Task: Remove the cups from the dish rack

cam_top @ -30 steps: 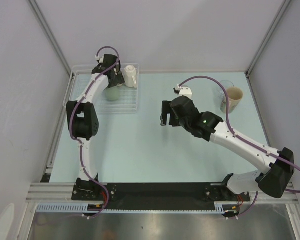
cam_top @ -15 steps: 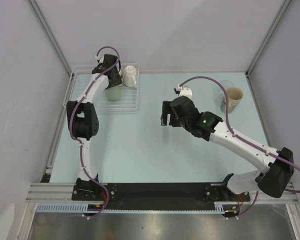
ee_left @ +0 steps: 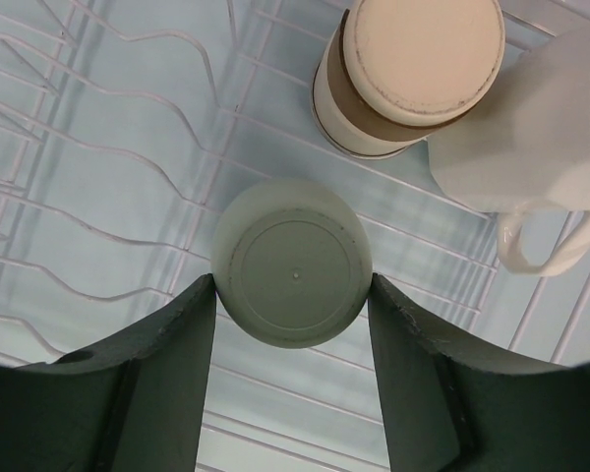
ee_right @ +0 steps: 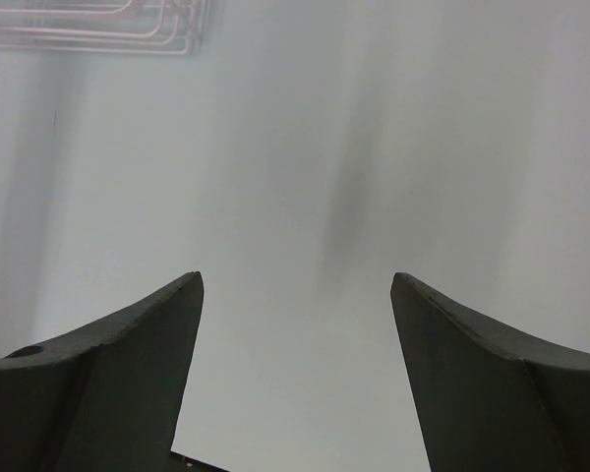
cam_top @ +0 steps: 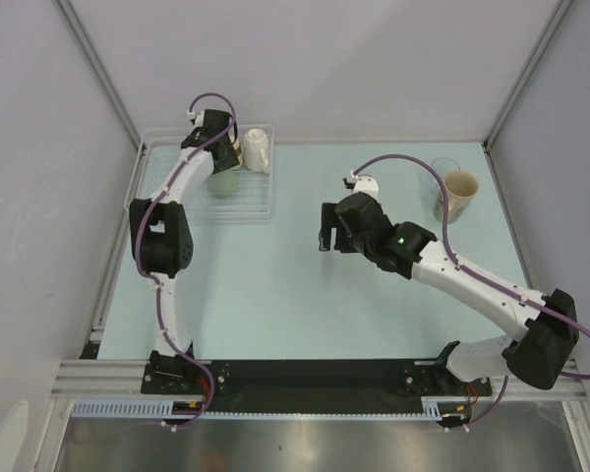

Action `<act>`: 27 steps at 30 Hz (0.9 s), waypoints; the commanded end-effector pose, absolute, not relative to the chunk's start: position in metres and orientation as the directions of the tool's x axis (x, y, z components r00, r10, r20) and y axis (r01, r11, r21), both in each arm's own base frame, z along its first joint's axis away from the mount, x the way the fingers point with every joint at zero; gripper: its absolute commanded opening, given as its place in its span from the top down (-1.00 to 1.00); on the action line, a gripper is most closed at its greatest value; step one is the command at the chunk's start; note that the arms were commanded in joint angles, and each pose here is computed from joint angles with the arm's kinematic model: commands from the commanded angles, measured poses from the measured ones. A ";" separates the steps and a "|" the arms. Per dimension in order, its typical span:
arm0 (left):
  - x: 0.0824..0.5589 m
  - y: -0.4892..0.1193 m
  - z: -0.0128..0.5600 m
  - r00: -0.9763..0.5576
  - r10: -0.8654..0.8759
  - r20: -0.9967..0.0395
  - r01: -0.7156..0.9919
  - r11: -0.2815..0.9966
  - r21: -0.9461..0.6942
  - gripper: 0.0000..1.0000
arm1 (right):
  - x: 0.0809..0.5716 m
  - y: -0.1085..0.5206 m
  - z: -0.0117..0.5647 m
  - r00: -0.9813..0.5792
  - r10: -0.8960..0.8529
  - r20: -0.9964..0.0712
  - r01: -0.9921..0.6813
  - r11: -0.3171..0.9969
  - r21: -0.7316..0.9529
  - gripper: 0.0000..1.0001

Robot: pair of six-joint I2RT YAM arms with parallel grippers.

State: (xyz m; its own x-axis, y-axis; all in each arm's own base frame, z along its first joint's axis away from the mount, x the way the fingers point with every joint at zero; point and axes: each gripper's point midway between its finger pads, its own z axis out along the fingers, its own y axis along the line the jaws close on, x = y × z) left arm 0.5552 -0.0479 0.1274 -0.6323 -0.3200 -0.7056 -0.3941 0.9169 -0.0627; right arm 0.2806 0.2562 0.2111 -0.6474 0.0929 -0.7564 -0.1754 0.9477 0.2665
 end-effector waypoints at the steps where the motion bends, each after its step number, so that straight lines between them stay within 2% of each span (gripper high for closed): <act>1: 0.537 -0.049 0.140 -0.631 -0.346 -0.694 -0.406 0.910 -0.085 0.99 | 0.284 0.253 0.232 -0.605 0.141 -0.783 -0.175 0.937 0.304 -0.65; 10: 0.529 -0.054 0.232 -0.491 -0.356 -0.795 -0.370 0.912 -0.180 0.99 | 0.282 0.247 0.238 -0.590 0.160 -0.792 -0.184 0.928 0.325 -0.65; 18: 0.513 -0.069 0.286 -0.445 -0.401 -0.801 -0.287 0.911 -0.296 0.99 | 0.289 0.234 0.253 -0.559 0.181 -0.809 -0.182 0.925 0.333 -0.64; 22: 0.486 -0.098 0.308 -0.450 -0.436 -0.780 -0.170 0.899 -0.404 0.99 | 0.299 0.206 0.266 -0.533 0.251 -0.808 -0.136 0.917 0.374 -0.64; 23: 0.470 -0.102 0.330 -0.422 -0.443 -0.791 -0.134 0.893 -0.429 1.00 | 0.302 0.202 0.270 -0.525 0.275 -0.806 -0.130 0.909 0.395 -0.64; 25: 0.449 -0.118 0.329 -0.440 -0.443 -0.781 -0.080 0.886 -0.457 0.99 | 0.307 0.189 0.276 -0.516 0.320 -0.795 -0.119 0.892 0.436 -0.64; 27: 0.420 -0.123 0.355 -0.401 -0.469 -0.787 -0.024 0.864 -0.502 1.00 | 0.308 0.185 0.279 -0.503 0.340 -0.795 -0.121 0.882 0.455 -0.64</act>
State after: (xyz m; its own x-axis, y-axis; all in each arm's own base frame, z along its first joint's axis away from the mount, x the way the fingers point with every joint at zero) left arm 0.4668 -0.0904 0.2929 -0.4733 -0.4117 -0.7788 -0.1985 0.9112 -0.3611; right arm 0.3051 0.1919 0.2525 -0.5578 0.2667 -0.7859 -0.0835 0.9241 0.3729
